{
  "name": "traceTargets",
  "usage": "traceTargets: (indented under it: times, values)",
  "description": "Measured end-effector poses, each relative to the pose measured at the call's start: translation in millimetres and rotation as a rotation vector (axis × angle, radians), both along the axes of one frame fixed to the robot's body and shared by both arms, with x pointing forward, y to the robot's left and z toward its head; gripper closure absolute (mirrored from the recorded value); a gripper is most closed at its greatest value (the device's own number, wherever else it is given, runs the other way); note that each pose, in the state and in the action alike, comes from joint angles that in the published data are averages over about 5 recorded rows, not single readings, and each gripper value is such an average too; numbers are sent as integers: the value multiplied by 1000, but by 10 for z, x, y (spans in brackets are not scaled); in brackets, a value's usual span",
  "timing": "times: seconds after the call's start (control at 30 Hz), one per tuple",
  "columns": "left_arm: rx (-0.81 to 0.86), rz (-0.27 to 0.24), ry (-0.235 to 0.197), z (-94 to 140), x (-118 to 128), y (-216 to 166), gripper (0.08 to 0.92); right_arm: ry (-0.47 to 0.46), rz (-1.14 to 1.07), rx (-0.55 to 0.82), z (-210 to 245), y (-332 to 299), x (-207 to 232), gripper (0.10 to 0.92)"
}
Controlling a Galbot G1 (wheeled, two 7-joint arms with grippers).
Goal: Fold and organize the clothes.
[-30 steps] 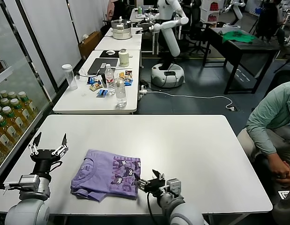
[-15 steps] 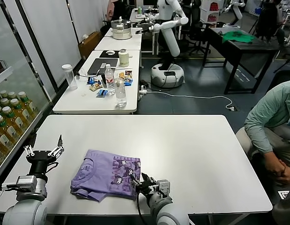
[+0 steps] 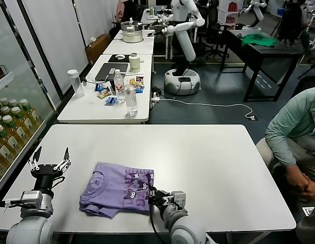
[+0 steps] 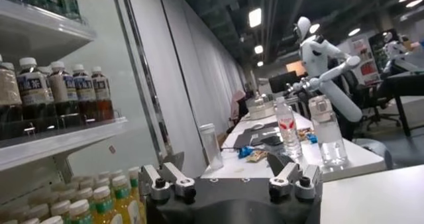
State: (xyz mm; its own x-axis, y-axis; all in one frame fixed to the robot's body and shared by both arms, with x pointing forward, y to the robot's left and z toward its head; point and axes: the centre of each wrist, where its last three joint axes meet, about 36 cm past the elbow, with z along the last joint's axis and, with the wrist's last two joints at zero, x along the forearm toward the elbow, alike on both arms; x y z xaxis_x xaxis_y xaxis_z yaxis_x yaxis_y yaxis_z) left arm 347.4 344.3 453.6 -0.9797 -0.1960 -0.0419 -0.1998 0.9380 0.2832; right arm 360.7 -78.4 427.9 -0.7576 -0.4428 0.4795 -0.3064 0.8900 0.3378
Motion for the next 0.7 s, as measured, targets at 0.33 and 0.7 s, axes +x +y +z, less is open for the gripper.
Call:
traceTargets:
  times: [0.33,0.7]
  values:
    - [-9,-12,1,-76,75,-61,177,-107,-39,-58,318,-698,32,911]
    - [-50,-62,28,-254,110,-265,177,-197,-89,-186,381,-1488,109,794]
